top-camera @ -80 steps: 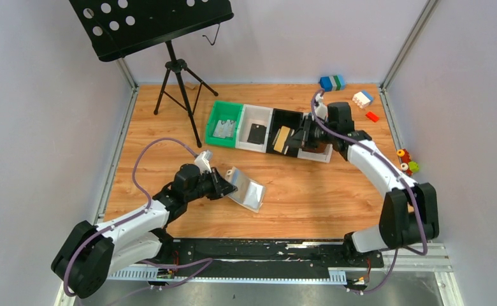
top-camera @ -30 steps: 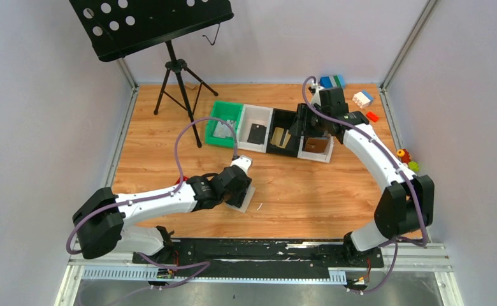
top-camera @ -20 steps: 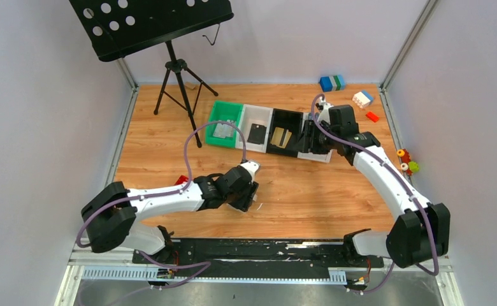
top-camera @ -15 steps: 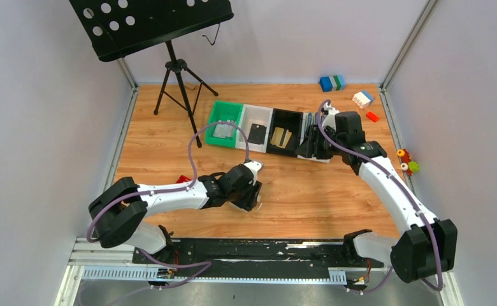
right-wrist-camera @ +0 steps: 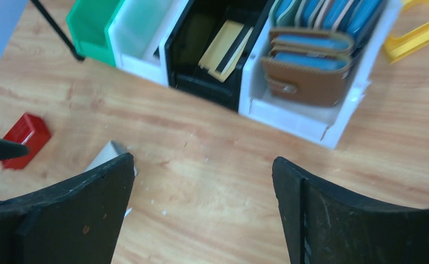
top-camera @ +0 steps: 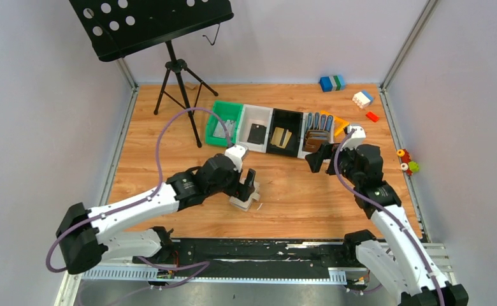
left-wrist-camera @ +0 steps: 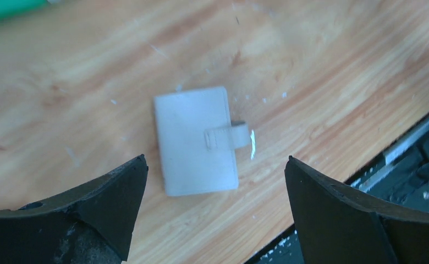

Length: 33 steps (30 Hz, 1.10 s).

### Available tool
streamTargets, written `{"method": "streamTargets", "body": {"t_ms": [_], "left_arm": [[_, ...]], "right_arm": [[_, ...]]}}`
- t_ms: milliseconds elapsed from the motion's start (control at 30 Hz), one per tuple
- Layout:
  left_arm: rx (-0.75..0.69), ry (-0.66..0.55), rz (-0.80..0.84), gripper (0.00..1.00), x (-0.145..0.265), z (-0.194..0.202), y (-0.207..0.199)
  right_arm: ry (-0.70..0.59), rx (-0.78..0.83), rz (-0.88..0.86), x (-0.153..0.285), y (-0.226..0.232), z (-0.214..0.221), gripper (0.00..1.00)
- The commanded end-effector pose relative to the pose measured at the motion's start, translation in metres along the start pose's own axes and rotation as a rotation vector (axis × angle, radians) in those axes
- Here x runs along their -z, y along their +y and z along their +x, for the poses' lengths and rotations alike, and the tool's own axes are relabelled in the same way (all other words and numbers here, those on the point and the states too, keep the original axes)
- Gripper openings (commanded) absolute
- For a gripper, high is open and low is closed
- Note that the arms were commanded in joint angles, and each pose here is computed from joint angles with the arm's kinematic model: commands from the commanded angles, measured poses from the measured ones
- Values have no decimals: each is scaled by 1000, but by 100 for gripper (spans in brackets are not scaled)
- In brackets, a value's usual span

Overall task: Take the credit cards out of the card holder
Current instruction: Close the card holder at the center of the board, then reset both arms

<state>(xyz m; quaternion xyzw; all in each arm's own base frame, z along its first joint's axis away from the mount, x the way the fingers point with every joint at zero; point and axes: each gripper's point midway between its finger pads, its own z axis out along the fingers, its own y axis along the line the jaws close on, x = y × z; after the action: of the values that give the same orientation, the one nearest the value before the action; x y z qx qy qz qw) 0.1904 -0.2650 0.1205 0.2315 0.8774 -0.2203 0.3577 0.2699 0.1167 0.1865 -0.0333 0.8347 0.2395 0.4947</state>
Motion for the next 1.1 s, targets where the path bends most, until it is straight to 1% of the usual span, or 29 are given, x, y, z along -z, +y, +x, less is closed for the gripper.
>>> {"method": "streamTargets", "body": {"t_ms": [0, 67, 133, 167, 200, 267, 333, 400, 467, 667, 733, 800, 900, 1000, 1067], "left_arm": [[-76, -188, -156, 100, 36, -59, 28], [-94, -271, -244, 100, 49, -76, 45], [-119, -362, -347, 100, 62, -88, 67], [-114, -430, -388, 100, 70, -97, 77], [-103, -472, -434, 100, 77, -101, 89], [-66, -567, -501, 100, 90, -107, 114], [7, -631, -548, 100, 98, -107, 140], [76, -676, -633, 100, 106, -100, 170], [87, -686, -707, 100, 108, -90, 193], [87, -633, -905, 100, 100, -55, 250], [81, -655, -921, 100, 98, -52, 262], [72, -649, -923, 100, 96, -51, 272], [81, -655, -892, 100, 89, -47, 283], [79, -602, -877, 100, 76, -36, 293], [41, -599, -862, 100, 71, -33, 295]], "right_arm": [[-280, 65, 89, 10, -14, -48, 100], [-333, 99, 123, 15, -22, -52, 100], [-371, 131, 211, 22, -37, -56, 100], [-380, 145, 251, 24, -44, -57, 99], [-390, 144, 281, 25, -50, -59, 99], [-384, 159, 302, 22, -58, -58, 99], [-388, 182, 366, 20, -72, -61, 98], [-377, 203, 433, 17, -87, -62, 98], [-368, 206, 480, 15, -102, -59, 98], [-385, 256, 526, 1, -130, -39, 96], [-379, 250, 520, -6, -134, -31, 96], [-369, 248, 524, -12, -139, -25, 97], [-407, 265, 511, -15, -142, -25, 97], [-431, 240, 478, -20, -147, -21, 96], [-409, 239, 450, -24, -148, -16, 95]]}}
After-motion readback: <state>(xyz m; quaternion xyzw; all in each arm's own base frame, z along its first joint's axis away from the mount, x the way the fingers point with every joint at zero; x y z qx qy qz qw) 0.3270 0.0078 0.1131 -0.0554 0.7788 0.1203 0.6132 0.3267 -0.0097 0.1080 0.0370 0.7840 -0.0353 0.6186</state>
